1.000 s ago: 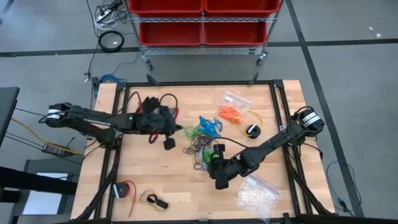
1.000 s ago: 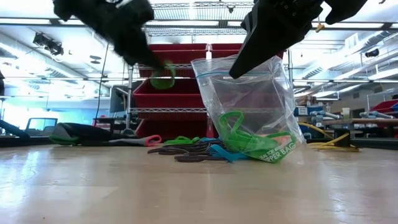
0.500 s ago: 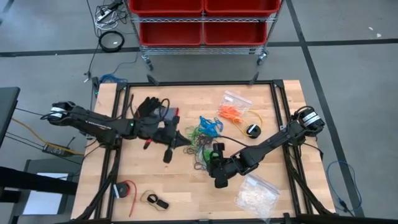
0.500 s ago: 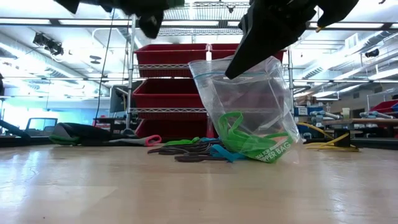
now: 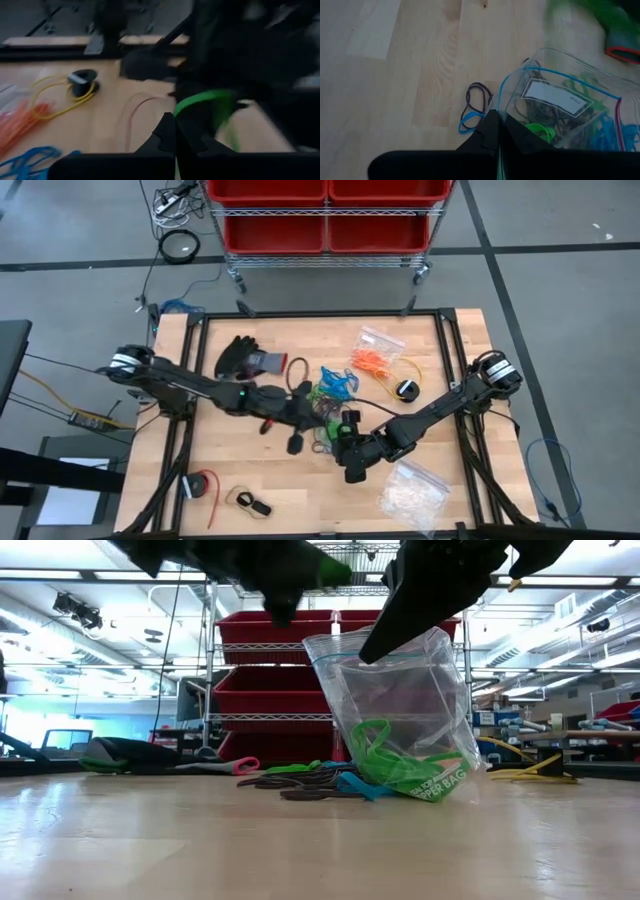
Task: Sort rubber bands
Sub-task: Put the green rubber band into the transparent zip bag
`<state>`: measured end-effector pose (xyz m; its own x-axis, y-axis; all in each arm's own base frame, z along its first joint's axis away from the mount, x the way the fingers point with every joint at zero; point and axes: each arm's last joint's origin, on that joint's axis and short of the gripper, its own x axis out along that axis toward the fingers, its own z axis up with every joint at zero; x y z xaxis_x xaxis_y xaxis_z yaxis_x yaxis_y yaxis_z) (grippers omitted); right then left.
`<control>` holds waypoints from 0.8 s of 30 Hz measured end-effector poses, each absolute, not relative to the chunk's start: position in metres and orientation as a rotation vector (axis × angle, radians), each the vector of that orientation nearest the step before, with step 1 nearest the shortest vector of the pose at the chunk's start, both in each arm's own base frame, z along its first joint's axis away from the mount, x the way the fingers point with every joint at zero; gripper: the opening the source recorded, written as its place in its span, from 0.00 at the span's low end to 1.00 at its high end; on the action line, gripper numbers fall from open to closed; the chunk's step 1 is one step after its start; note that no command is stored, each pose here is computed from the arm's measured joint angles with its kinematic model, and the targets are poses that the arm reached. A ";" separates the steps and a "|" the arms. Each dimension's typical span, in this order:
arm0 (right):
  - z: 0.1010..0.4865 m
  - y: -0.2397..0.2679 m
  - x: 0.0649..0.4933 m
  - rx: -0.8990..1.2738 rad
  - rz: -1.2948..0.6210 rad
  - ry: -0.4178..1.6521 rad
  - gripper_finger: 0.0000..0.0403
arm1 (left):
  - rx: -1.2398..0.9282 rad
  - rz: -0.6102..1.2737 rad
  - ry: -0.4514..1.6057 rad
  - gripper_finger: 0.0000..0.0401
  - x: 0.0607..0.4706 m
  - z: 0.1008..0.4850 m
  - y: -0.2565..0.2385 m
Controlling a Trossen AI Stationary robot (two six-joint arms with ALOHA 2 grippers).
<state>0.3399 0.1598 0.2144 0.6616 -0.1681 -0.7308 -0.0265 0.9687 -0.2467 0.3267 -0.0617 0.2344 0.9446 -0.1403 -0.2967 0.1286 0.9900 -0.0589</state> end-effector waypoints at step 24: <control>0.214 0.160 0.340 -0.249 -0.080 0.846 0.00 | 0.008 -0.163 0.559 0.35 0.340 0.219 -0.070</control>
